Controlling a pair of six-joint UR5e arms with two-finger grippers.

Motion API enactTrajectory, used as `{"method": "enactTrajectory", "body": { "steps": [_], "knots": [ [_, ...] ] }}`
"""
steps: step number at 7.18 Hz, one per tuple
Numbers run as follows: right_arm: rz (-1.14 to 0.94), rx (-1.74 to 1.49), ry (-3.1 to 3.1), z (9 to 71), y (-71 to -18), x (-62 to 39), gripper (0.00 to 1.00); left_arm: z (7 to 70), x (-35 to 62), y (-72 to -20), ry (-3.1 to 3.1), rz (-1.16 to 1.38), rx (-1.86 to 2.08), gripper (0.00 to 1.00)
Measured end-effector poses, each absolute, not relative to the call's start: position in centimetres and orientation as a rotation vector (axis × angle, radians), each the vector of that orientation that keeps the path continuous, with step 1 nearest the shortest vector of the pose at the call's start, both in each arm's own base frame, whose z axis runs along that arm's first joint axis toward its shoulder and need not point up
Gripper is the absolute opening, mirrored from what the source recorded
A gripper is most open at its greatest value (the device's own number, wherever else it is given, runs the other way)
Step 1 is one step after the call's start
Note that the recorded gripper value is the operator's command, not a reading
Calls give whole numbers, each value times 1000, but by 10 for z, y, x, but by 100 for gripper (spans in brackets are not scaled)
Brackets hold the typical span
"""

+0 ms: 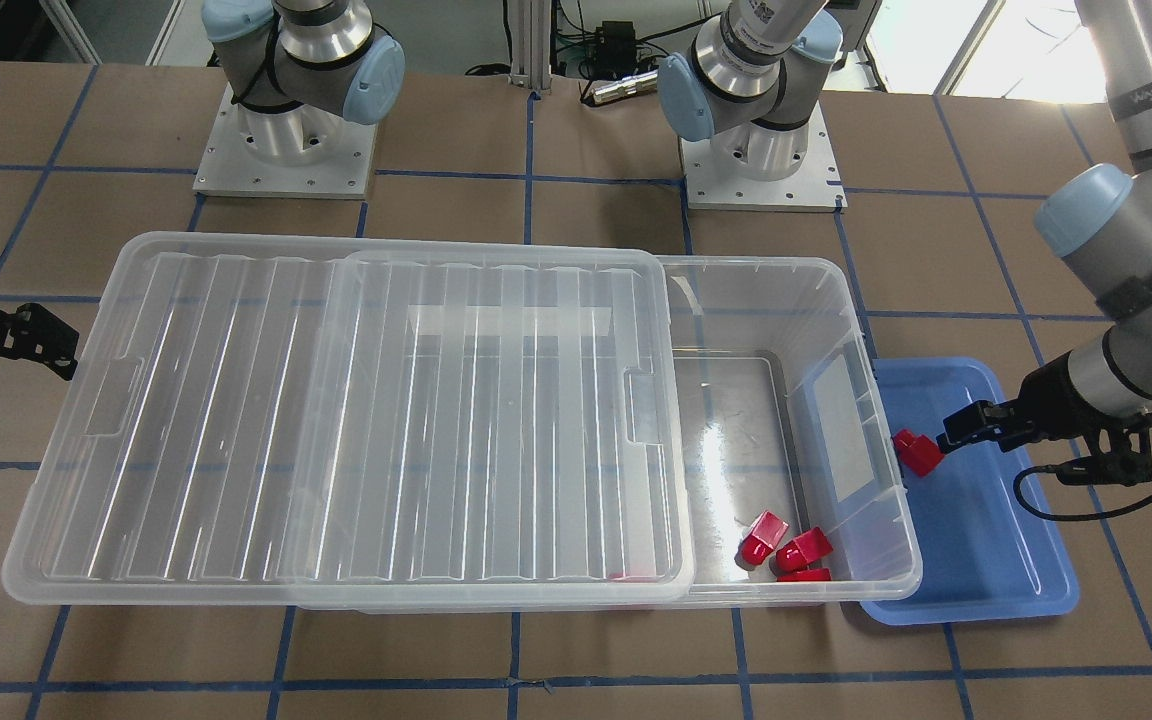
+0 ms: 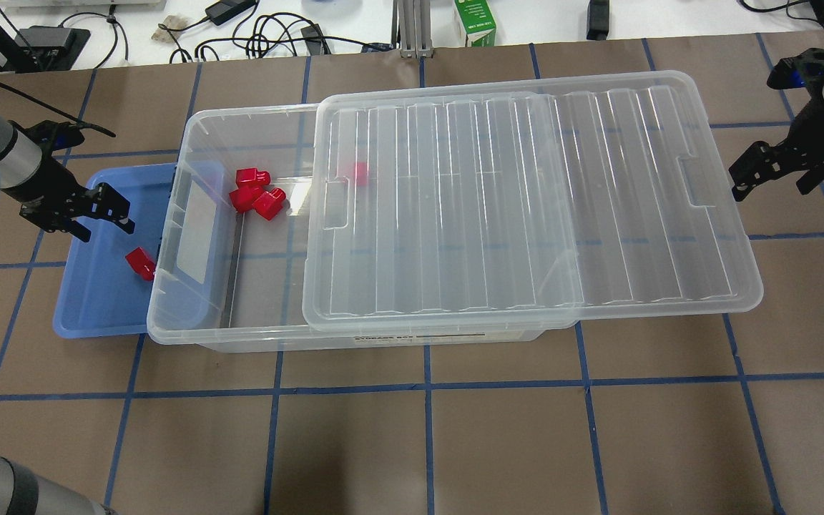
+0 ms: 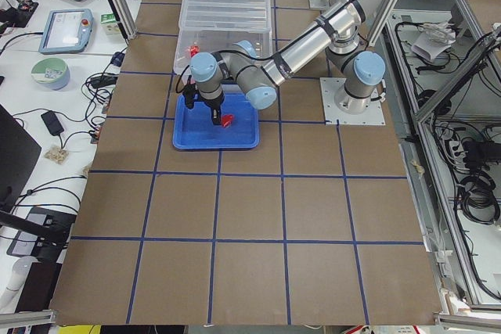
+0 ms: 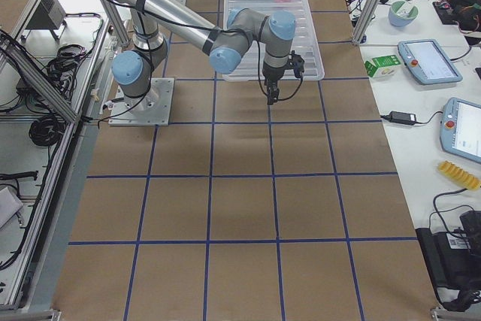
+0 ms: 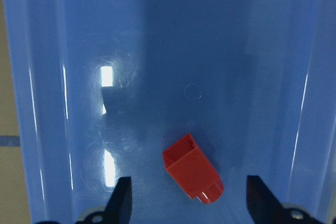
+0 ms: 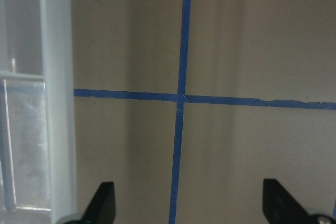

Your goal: Place red block in blue tray from box

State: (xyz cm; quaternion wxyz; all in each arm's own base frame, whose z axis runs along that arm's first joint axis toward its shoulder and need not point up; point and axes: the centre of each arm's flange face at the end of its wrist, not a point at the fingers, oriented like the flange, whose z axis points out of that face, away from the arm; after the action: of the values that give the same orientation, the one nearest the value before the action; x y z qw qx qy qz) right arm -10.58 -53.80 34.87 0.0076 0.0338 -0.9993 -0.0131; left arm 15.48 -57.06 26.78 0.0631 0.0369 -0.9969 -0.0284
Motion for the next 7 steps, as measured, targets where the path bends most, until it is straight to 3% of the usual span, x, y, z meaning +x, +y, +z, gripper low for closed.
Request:
{"method": "enactTrajectory", "body": {
  "steps": [4, 7],
  "knots": [
    [-3, 100, -3146, 351, -541, -93, 100, 412, 83, -556, -3024, -85, -14, 100],
    [-1, 117, -3168, 347, -546, -55, 100, 473, -30, -531, -3142, -50, -169, 100]
  ]
}}
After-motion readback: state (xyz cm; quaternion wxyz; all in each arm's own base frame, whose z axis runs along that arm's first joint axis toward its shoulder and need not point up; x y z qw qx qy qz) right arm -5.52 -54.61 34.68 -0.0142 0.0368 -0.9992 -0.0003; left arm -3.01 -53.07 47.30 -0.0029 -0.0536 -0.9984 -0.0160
